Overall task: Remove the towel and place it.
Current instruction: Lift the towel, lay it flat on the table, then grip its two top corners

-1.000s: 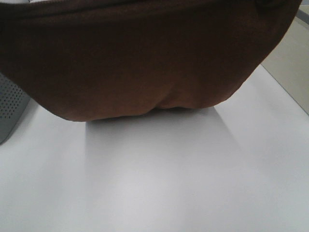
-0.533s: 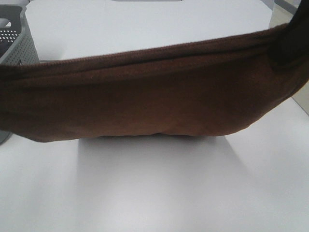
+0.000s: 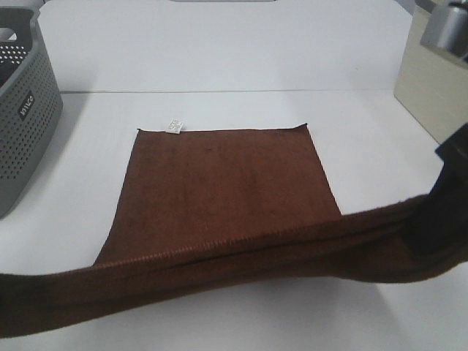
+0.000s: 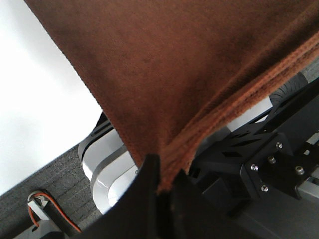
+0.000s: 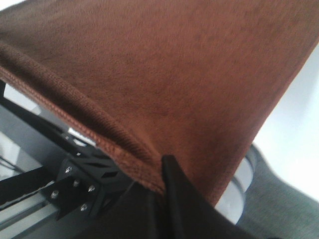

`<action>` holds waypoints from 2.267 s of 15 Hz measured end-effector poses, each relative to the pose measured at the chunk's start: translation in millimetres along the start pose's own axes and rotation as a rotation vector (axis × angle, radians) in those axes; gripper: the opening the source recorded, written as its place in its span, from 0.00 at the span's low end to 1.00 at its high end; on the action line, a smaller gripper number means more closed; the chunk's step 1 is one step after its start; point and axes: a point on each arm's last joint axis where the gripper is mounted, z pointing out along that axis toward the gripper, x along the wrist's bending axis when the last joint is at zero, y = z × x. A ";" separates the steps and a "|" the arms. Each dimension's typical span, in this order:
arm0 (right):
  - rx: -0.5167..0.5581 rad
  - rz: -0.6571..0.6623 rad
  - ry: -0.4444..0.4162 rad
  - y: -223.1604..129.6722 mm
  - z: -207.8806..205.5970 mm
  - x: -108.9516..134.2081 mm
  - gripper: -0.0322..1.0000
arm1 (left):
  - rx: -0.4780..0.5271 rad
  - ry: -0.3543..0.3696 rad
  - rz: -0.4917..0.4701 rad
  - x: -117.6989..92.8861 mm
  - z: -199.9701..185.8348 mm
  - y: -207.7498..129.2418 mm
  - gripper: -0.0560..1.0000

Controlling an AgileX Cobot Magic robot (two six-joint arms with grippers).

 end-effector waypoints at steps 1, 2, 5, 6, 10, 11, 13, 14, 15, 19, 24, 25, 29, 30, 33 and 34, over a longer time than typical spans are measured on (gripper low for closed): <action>0.031 0.021 0.012 -3.7 7.8 -3.3 0.04 | 0.022 -0.008 -0.006 1.6 5.6 -4.9 0.05; 0.064 0.040 0.015 -4.8 15.1 -7.1 0.04 | 0.040 -0.017 -0.012 2.3 9.6 -8.1 0.05; 0.162 0.106 0.036 1.5 35.5 -17.6 0.04 | 0.110 -0.020 -0.041 7.9 21.6 -4.2 0.05; 0.186 0.128 0.043 4.0 41.2 -20.8 0.04 | 0.146 -0.019 -0.053 10.6 27.2 -2.0 0.05; 0.308 0.190 0.052 9.2 66.1 -34.8 0.04 | 0.284 -0.043 -0.073 19.1 52.1 5.5 0.05; 0.340 0.207 0.054 11.2 72.9 -39.5 0.04 | 0.332 -0.048 -0.056 17.7 60.7 6.0 0.05; 0.405 0.216 0.063 14.7 86.5 -44.7 0.04 | 0.441 -0.040 0.016 8.9 78.5 3.5 0.05; 0.444 0.197 0.054 14.7 95.3 -41.7 0.04 | 0.484 -0.025 0.043 7.3 85.5 2.7 0.05; 0.491 0.142 0.033 13.6 111.3 -31.7 0.04 | 0.526 -0.009 0.075 5.4 92.1 4.9 0.05; 0.534 0.086 0.004 12.2 139.0 -17.8 0.04 | 0.574 -0.008 0.139 -7.7 102.4 12.5 0.05; 0.550 0.064 -0.007 9.0 150.2 -8.0 0.04 | 0.593 -0.008 0.193 -28.0 116.6 14.5 0.05; 0.551 0.067 -0.008 9.1 150.8 -8.4 0.04 | 0.579 -0.010 0.196 -31.6 117.5 15.7 0.05; 0.549 0.072 -0.005 9.3 151.2 -8.1 0.04 | 0.578 -0.020 0.217 -45.4 121.6 11.0 0.12; 0.537 0.078 0.001 10.3 151.7 -7.5 0.04 | 0.576 -0.022 0.228 -48.1 122.5 10.0 0.14; 0.525 0.098 0.021 11.4 152.2 -5.3 0.24 | 0.544 -0.014 0.200 -49.1 124.3 12.1 0.27; 0.524 0.108 0.021 11.5 152.3 -5.1 0.38 | 0.539 -0.007 0.173 -49.0 124.5 12.5 0.40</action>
